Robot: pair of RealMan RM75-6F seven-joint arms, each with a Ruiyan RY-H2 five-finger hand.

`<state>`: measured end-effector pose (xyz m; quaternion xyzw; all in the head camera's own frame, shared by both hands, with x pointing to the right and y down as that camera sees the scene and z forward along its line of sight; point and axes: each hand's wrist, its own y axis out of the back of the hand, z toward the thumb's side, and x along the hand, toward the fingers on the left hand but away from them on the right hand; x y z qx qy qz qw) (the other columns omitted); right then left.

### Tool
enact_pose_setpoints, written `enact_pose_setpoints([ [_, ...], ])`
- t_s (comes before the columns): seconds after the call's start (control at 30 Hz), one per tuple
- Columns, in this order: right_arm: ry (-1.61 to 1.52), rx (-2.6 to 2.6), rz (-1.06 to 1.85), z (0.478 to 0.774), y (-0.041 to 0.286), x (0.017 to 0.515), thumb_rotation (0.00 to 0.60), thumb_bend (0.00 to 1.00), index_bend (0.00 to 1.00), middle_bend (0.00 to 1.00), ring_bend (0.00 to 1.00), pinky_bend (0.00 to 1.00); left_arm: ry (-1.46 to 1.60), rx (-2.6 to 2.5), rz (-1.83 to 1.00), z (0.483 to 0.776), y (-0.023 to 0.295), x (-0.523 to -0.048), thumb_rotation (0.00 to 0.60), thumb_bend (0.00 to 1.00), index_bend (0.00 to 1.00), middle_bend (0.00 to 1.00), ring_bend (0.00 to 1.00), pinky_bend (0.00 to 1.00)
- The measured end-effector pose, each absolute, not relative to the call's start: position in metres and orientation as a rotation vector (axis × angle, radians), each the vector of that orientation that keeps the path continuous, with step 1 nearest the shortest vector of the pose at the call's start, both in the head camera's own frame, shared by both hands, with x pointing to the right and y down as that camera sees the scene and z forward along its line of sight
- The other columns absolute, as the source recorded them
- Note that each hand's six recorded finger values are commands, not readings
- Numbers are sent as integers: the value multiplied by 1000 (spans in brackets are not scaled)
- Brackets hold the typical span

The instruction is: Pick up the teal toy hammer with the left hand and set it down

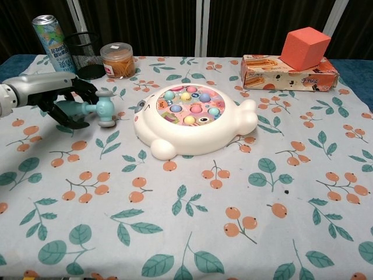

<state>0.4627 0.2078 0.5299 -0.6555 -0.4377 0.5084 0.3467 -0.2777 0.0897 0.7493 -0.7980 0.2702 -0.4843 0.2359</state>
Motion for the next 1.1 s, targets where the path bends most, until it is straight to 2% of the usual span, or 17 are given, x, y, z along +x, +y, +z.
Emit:
enact_pose_setpoints([
  [0.33, -1136, -1698, 1312, 528, 209, 461, 600, 75, 23, 182, 0, 18, 768, -2200, -1334, 746, 93, -287, 600, 272, 349, 312, 235, 375],
  [0.53, -1136, -1693, 1309, 526, 209, 461, 600, 75, 24, 182, 0, 18, 785, -2198, -1306, 740, 92, -287, 600, 273, 280, 279, 195, 343],
  [0.8, -1135, -1694, 1302, 526, 208, 459, 600, 75, 24, 182, 0, 18, 801, -2191, -1287, 728, 91, -293, 600, 269, 253, 251, 165, 294],
  [0.97, -1131, -1687, 1307, 524, 206, 463, 600, 75, 24, 181, 0, 18, 876, -2126, -1246, 700, 84, -311, 600, 251, 201, 220, 124, 173],
  [1.1, -1132, -1693, 1306, 524, 201, 466, 600, 75, 24, 176, 0, 18, 980, -1958, -1226, 665, 79, -344, 600, 229, 197, 205, 100, 146],
])
